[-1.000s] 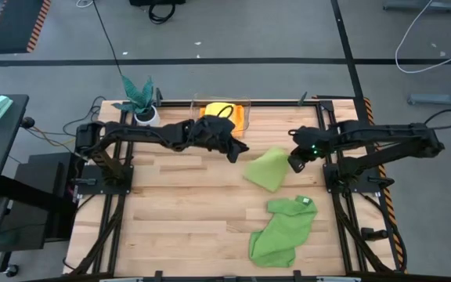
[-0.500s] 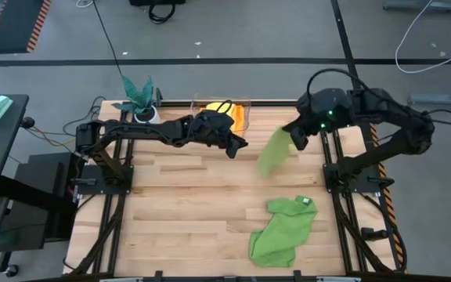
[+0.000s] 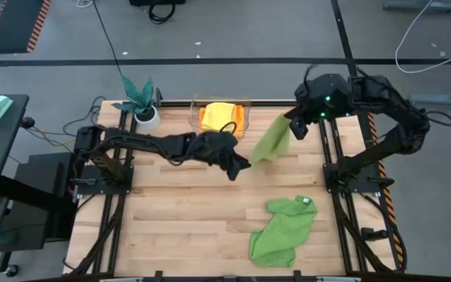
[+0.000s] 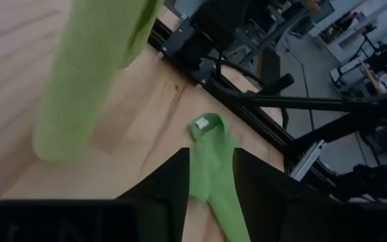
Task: Fold microfiber towels
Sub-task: Fold the light green towel
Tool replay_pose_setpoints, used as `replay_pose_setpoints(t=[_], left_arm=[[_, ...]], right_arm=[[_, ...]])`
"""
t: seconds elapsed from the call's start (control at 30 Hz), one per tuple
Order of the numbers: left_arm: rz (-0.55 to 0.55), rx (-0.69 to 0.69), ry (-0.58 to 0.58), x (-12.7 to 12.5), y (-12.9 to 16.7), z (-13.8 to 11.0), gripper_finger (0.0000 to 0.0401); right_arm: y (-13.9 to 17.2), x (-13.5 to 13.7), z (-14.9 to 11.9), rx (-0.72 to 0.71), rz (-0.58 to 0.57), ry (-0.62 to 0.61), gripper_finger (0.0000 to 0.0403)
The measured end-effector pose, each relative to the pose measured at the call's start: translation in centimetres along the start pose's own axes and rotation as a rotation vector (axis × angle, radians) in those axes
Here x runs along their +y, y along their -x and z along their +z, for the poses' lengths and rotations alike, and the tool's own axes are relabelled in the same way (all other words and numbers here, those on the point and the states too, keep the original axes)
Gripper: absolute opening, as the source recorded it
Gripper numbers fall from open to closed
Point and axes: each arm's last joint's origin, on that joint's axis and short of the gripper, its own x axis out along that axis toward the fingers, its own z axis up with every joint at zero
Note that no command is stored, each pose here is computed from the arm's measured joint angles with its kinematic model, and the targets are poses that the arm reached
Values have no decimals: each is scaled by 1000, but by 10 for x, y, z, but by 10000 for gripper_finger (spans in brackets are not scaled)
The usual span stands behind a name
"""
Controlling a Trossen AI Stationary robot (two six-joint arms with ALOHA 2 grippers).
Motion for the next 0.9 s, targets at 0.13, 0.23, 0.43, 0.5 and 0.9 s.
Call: replay_pose_setpoints(t=[0.13,0.23,0.43,0.5,0.9], left_arm=[[19,-45,-9,-17,0,-12,117],[73,-122,-20,-28,0,-18,117],[219,-253,-58,-34,2,-24,117],[251,-279,-88,-35,-1,-26,115],[485,-269,-380,-25,-33,-64,112]], right_arm=[[12,-1,11,-50,67,12,0],[24,1,19,-92,125,34,0],[41,8,33,-139,247,98,0],[43,10,36,-137,276,114,0],[26,13,49,-106,318,161,0]])
